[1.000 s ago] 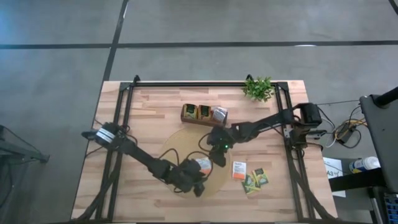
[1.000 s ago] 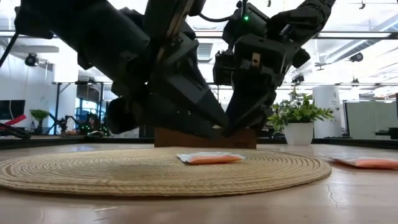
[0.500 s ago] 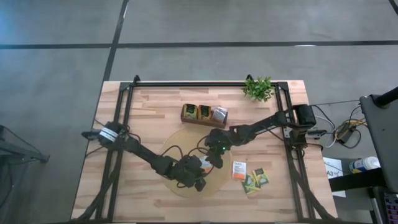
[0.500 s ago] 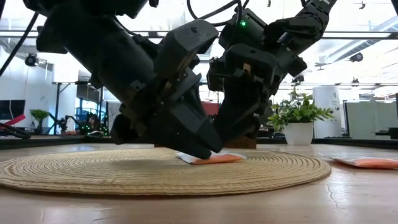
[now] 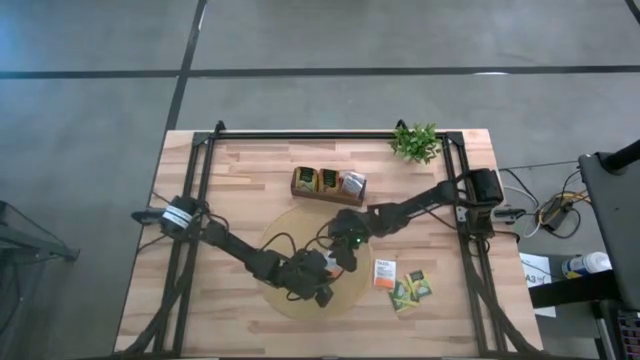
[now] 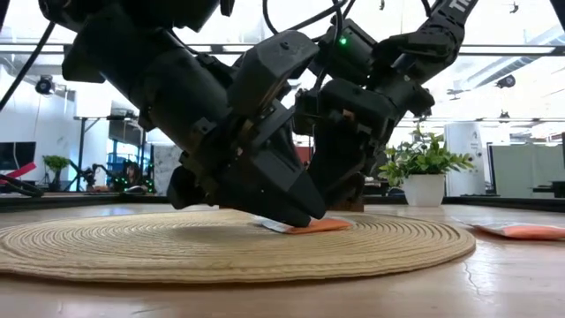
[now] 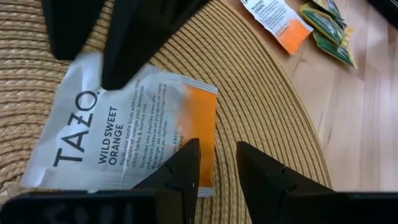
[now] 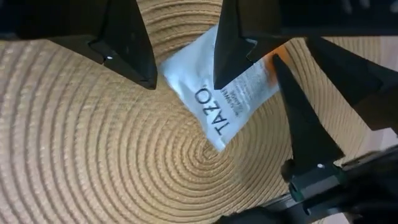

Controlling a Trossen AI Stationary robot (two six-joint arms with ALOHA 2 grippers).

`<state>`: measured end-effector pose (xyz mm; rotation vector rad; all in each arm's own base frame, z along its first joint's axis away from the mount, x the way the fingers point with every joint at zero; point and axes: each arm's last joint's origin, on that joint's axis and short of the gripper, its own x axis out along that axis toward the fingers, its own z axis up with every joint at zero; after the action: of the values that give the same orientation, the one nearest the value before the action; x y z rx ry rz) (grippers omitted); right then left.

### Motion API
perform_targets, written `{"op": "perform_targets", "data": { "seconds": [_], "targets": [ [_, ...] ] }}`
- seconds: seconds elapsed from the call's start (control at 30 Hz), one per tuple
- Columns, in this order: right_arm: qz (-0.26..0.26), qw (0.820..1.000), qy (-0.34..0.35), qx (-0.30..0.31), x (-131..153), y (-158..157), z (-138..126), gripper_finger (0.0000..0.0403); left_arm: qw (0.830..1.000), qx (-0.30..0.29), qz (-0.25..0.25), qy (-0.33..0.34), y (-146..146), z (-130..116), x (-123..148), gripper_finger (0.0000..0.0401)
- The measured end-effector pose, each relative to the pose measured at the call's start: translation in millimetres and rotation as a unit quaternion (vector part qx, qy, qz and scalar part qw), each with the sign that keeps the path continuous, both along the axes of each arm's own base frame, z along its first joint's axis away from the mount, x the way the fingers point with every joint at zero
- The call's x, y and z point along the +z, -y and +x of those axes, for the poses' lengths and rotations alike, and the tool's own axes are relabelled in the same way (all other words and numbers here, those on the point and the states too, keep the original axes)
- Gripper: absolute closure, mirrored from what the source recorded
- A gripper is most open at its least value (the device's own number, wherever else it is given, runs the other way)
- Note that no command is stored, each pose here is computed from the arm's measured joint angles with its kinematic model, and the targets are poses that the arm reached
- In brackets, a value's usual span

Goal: Pick & Place Tea
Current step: Put the orange tea bag into the right section of the wooden organizer

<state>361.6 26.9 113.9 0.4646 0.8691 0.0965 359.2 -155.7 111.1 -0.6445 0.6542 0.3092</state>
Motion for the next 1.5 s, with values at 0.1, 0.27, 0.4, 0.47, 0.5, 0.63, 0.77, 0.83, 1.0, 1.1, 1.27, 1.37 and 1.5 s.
{"op": "perform_targets", "data": {
  "seconds": [0.1,0.27,0.4,0.47,0.5,0.63,0.77,0.83,1.0,1.1,1.27,1.37,1.5],
  "targets": [
    [0.003,1.0,-0.005,0.025,-4.3,-1.3,-0.1,0.025,1.0,-0.005,0.01,-0.001,-0.4,-0.1,-0.5,0.0292],
    [0.044,0.997,-0.013,0.056,-9.7,-8.4,1.4,0.0257,1.0,-0.012,0.017,-0.003,-1.6,0.0,-1.3,0.0292],
    [0.051,0.996,-0.012,0.067,-4.2,-12.3,5.3,0.0266,1.0,-0.013,0.017,-0.006,-2.3,-1.5,-3.5,0.0292],
    [0.053,0.996,-0.01,0.07,-0.3,-12.8,7.8,0.0271,1.0,-0.013,0.018,-0.007,-2.7,-2.4,-4.6,0.0292],
    [0.054,0.996,-0.006,0.075,2.2,-13.3,9.5,0.0273,1.0,-0.01,0.021,-0.008,-3.1,-2.8,-5.0,0.0292],
    [0.046,0.995,-0.002,0.088,13.2,-14.4,15.5,0.0283,1.0,-0.007,0.025,-0.009,-4.2,-2.9,-5.4,0.0292],
    [0.026,0.994,-0.009,0.107,17.7,-13.7,18.1,0.0291,1.0,-0.005,0.027,-0.009,-4.7,-2.9,-5.6,0.0292],
    [0.019,0.993,-0.01,0.113,18.7,-13.6,18.5,0.0298,1.0,-0.004,0.027,-0.008,-4.7,-2.9,-5.5,0.0292],
    [0.014,0.994,-0.017,0.107,17.8,-12.9,17.7,0.0315,1.0,-0.005,0.027,-0.009,-4.7,-3.0,-5.6,0.0292],
    [0.008,0.995,-0.02,0.102,17.0,-12.4,17.2,0.0327,1.0,-0.005,0.027,-0.009,-4.5,-3.1,-5.6,0.0292],
    [0.009,0.995,-0.017,0.1,18.4,-12.0,18.5,0.0341,1.0,-0.005,0.027,-0.009,-4.4,-3.2,-5.6,0.0292],
    [0.009,0.995,-0.013,0.099,20.5,-11.3,20.2,0.0343,1.0,-0.005,0.027,-0.008,-4.3,-3.2,-5.6,0.0292],
    [0.007,0.995,-0.009,0.096,22.1,-8.5,21.8,0.0338,1.0,-0.004,0.027,-0.008,-4.3,-3.2,-5.6,0.0291]
  ]
}}
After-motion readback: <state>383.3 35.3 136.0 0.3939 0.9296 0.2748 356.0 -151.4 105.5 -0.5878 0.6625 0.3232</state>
